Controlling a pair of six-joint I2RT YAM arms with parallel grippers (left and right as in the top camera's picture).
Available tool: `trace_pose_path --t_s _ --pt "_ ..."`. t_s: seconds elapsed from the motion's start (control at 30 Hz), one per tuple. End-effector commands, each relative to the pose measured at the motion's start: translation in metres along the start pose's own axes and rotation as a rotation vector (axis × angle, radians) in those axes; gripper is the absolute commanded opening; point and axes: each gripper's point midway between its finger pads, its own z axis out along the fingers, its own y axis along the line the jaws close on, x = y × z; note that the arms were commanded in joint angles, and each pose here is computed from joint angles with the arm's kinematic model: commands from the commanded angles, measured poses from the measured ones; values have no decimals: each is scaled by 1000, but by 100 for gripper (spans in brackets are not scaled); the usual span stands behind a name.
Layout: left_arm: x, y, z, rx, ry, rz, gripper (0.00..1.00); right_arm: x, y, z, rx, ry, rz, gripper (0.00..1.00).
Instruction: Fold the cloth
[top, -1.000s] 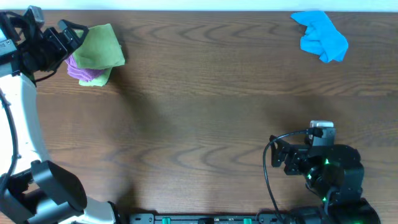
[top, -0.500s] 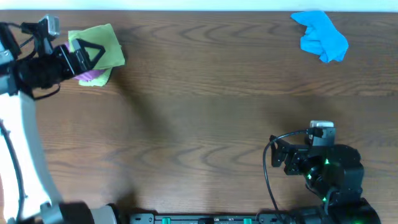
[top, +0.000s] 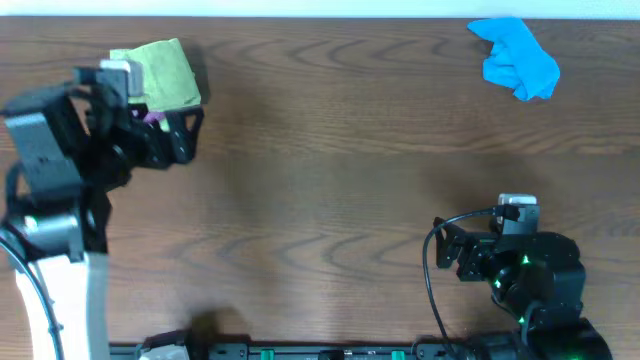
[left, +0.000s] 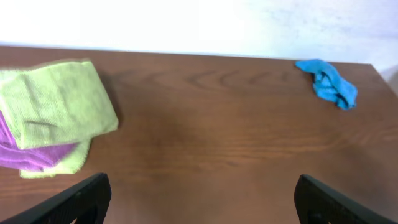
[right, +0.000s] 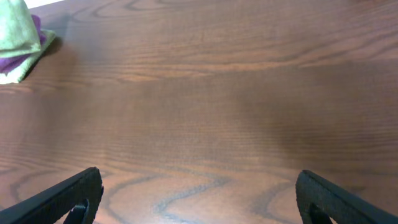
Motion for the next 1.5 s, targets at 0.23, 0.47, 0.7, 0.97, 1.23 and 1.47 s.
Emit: trace_pose_path --t_s 0.23,0.47,0.7,0.97,1.23,1.47 --pt "69 0 -20 -115 -141 55 95 1 -4 1 14 0 22 99" --pt "127 12 -31 -214 -183 72 95 1 -3 1 14 0 22 99" --pt "171 29 -28 -300 -199 88 95 1 -3 1 14 0 22 99" --pt "208 47 -21 -369 -135 108 95 1 -4 1 14 0 22 99" --pt "227 62 -26 -458 -95 95 95 1 -4 1 14 0 22 99" --pt "243 68 -25 -481 -51 87 95 1 -3 1 14 0 22 99"
